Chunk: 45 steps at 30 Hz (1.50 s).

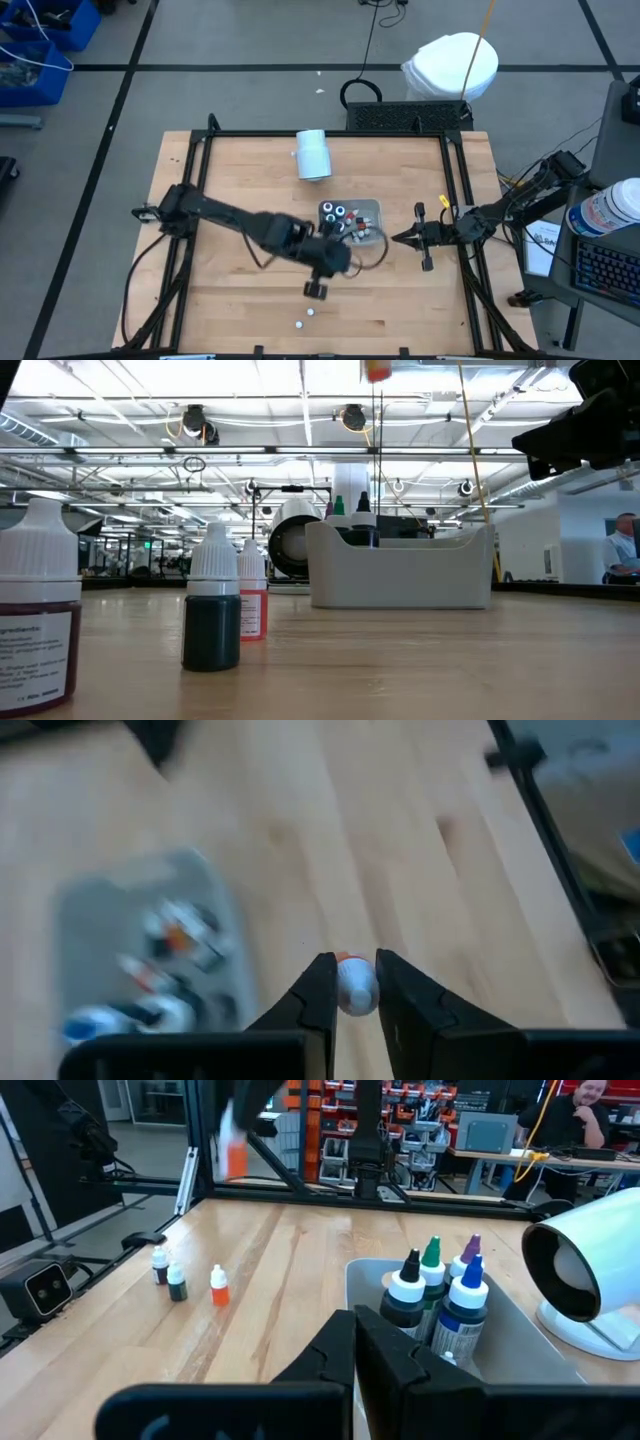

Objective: Pick & Place food coloring
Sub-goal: Put the orange food coloring bottle into the gray bin

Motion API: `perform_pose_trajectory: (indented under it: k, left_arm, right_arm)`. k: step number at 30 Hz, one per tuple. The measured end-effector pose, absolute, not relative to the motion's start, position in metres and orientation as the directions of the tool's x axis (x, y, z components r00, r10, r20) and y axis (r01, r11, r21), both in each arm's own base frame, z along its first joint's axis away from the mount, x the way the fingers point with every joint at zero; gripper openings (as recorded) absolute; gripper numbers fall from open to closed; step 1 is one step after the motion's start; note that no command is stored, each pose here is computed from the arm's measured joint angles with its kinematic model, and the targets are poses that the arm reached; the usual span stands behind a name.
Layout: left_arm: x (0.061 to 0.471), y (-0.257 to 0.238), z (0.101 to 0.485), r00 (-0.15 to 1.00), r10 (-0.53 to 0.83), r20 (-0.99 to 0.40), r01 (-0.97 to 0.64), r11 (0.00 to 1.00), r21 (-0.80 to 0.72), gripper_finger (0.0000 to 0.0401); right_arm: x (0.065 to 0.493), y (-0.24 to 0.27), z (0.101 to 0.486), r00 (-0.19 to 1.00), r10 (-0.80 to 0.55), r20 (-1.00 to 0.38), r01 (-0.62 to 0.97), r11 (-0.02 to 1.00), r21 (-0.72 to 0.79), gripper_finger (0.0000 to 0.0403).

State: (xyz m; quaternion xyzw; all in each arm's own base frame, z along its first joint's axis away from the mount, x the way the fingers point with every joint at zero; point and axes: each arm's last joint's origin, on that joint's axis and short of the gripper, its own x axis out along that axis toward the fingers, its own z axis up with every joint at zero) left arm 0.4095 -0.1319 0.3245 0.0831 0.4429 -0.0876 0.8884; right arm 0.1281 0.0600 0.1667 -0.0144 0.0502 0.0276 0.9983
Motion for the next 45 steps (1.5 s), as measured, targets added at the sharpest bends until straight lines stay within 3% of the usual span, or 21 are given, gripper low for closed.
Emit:
perform_pose_trajectory:
  k: [4,8,22,34,45]
  left_arm:
    - [0.424,-0.102,0.345,0.688,-0.05,-0.724,0.198,0.973,0.12,0.0054]
    - [0.445,-0.062,0.341,0.741,-0.014,-0.671,0.125,0.985,0.118,0.0055]
    - [0.497,0.026,0.244,0.636,0.021,-0.771,0.133,0.982,0.136,0.0057]
    - [0.509,0.03,0.229,0.673,0.005,-0.739,0.131,0.983,0.127,0.0058]
    - [0.517,0.029,0.197,0.633,0.011,-0.774,0.133,0.984,0.123,0.0058]
  right_arm:
    - [0.128,0.06,0.167,0.993,0.06,-0.101,-0.061,0.998,0.0,0.0]
    - [0.128,0.06,0.167,0.993,0.063,-0.1,-0.063,0.998,0.001,0.0]
    - [0.123,0.058,0.175,0.995,0.09,-0.048,-0.091,0.996,-0.021,0.0]
    - [0.12,0.056,0.178,0.996,0.09,-0.028,-0.091,0.994,-0.06,0.0]
    - [0.12,0.056,0.177,0.995,0.09,-0.034,-0.092,0.994,-0.055,0.0]
